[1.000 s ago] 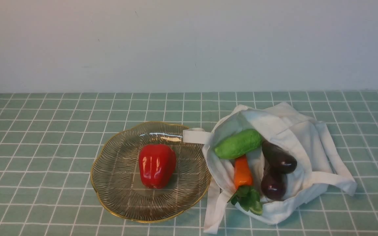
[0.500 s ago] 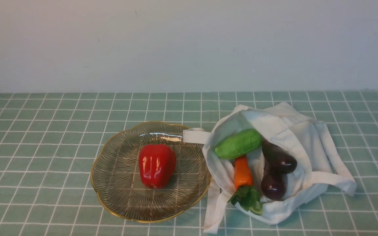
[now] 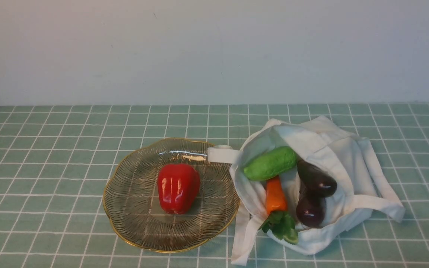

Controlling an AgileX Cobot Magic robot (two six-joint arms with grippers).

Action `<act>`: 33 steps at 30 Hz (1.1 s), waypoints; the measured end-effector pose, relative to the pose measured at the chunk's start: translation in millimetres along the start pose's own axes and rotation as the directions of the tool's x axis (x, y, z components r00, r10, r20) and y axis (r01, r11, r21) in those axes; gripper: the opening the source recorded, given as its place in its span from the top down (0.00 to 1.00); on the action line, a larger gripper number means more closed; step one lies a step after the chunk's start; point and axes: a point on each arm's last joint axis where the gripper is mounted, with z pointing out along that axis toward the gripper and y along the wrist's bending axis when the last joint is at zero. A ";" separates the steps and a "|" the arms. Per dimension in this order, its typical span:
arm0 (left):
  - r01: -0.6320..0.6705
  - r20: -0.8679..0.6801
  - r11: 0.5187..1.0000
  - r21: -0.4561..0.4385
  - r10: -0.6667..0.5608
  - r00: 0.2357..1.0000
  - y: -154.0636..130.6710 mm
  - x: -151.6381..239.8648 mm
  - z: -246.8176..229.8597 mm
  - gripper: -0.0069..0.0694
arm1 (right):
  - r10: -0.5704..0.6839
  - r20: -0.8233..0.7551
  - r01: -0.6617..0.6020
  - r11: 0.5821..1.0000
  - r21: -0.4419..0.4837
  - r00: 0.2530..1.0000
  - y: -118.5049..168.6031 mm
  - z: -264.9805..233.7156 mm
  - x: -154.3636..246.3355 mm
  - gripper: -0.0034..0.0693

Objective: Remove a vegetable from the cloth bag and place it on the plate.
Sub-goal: Use the right arm to grab an eggplant from the bag

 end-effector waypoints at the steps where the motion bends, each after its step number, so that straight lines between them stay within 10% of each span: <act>1: 0.000 0.000 1.000 0.000 0.000 1.000 0.0 0.0 0.0 0.92 | 0.000 0.000 0.000 1.000 0.000 1.000 0.0 0.0 0.0 0.97; 16: 0.000 0.000 1.000 0.000 0.000 1.000 0.0 0.0 0.0 0.92 | 0.008 0.001 -0.008 1.000 -0.001 1.000 0.1 0.0 -0.1 0.97; 19: 0.000 0.000 1.000 0.000 0.000 1.000 0.0 0.0 0.0 0.92 | 0.204 0.062 -0.202 0.979 -0.037 0.977 2.2 -0.1 -5.7 0.97; 22: 0.001 0.000 1.000 0.000 -0.001 1.000 0.0 0.0 0.0 0.92 | 0.584 0.135 -0.570 0.811 -0.134 0.800 2.7 -1.5 -16.7 0.97; 26: 0.001 0.000 1.000 0.000 -0.001 1.000 0.0 0.0 0.0 0.92 | 0.773 0.154 -0.748 0.634 -0.196 0.616 0.5 -2.7 -22.2 0.97; 33: 0.001 0.000 1.000 0.000 -0.001 1.000 0.0 0.0 0.0 0.92 | 0.845 0.119 -0.818 0.534 -0.215 0.521 1.3 -2.9 -22.6 0.97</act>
